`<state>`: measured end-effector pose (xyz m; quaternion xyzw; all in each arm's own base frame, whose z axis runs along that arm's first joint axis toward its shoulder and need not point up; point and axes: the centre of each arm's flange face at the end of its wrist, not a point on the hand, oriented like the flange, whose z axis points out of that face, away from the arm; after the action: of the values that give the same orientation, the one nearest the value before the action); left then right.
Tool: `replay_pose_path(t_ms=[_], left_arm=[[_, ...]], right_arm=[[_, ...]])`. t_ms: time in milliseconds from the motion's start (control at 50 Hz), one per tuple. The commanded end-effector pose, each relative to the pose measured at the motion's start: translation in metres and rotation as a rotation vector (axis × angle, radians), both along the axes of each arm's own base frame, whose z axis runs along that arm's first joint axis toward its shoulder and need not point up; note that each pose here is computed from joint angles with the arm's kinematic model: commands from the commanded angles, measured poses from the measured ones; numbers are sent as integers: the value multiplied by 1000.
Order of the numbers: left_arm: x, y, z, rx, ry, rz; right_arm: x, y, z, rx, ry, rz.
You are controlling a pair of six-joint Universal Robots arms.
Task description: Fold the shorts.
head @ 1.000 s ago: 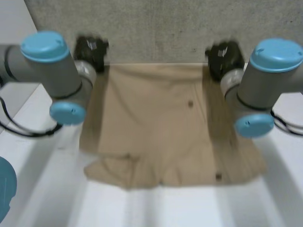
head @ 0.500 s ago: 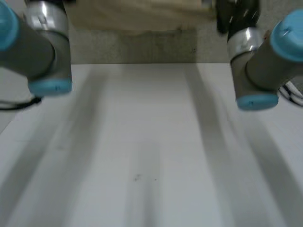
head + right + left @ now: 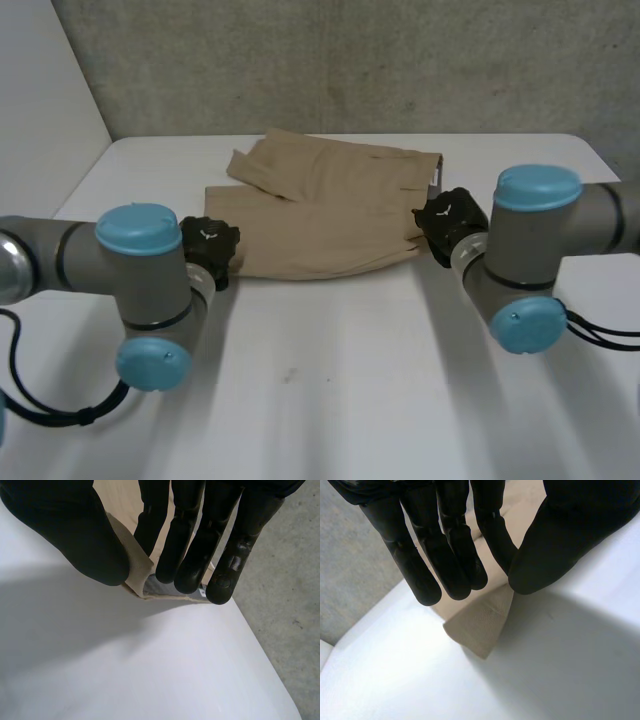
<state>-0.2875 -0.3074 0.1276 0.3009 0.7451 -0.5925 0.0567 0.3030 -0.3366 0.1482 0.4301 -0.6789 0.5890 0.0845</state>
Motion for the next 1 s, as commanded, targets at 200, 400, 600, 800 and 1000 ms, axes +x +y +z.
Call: replay_pose_path(t_ms=[200,400,600,800,1000], left_arm=[[51,104,43,270,-269,-87],[68,185,96,357,-249,-353],[64,154,93,276,-220,-343],[53,126,63,301,-215,-287],[61,131,62,392,-39,-164]], right_arm=[[-44,94,35,357,196,30],[-79,167,48,424,410,143],[-79,158,58,379,303,157],[-71,127,45,374,125,64],[-75,107,36,353,29,-25]])
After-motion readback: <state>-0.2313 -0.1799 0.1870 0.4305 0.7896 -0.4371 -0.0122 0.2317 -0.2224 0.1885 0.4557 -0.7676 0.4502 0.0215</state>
